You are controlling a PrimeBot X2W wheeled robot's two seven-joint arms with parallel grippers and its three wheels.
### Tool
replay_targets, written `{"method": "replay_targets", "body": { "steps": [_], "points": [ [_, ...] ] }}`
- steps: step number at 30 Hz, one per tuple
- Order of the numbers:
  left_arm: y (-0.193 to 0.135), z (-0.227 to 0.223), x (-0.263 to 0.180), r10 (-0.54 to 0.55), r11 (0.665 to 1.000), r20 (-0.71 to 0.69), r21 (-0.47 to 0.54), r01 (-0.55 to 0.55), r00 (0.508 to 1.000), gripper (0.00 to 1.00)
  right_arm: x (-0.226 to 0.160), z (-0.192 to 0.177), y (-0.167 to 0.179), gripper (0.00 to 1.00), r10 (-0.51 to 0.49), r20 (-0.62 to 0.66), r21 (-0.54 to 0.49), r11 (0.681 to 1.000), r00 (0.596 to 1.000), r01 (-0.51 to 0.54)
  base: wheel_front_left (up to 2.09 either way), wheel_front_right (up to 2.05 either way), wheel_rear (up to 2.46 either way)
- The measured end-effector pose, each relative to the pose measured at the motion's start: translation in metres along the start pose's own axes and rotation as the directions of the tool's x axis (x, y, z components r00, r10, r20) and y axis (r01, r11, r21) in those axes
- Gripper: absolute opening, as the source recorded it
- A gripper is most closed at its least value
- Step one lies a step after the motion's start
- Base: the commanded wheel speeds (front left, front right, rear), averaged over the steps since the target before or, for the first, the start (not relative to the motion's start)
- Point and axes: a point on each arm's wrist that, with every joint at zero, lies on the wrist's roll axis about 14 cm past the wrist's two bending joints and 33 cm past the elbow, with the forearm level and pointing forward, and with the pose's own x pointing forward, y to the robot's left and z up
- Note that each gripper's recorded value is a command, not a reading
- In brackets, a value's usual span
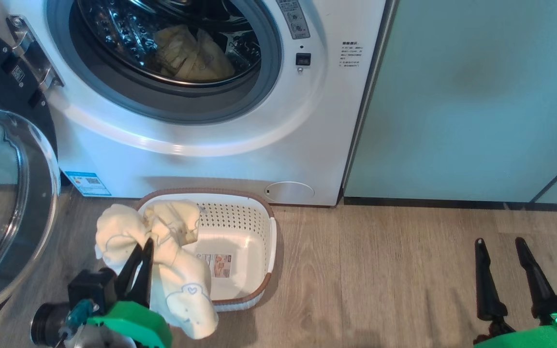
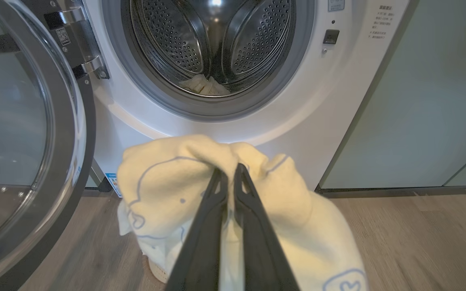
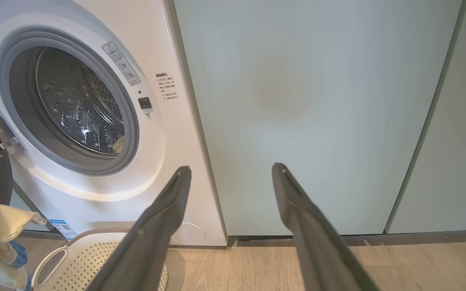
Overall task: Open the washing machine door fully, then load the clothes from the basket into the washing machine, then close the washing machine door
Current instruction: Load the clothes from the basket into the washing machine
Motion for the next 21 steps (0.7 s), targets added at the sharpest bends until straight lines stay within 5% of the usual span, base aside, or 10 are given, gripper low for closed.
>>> {"method": "replay_targets", "body": {
  "steps": [21],
  "points": [
    [-0.020, -0.006, 0.093, -0.096, 0.995, 0.022, -0.038, 0.097, 0.995, 0.00, 0.028, -0.026, -0.009, 1.00, -0.024, -0.073, 0.004, 1.000, 0.997, 0.024, 0.00, 0.00, 0.00]
  ]
}}
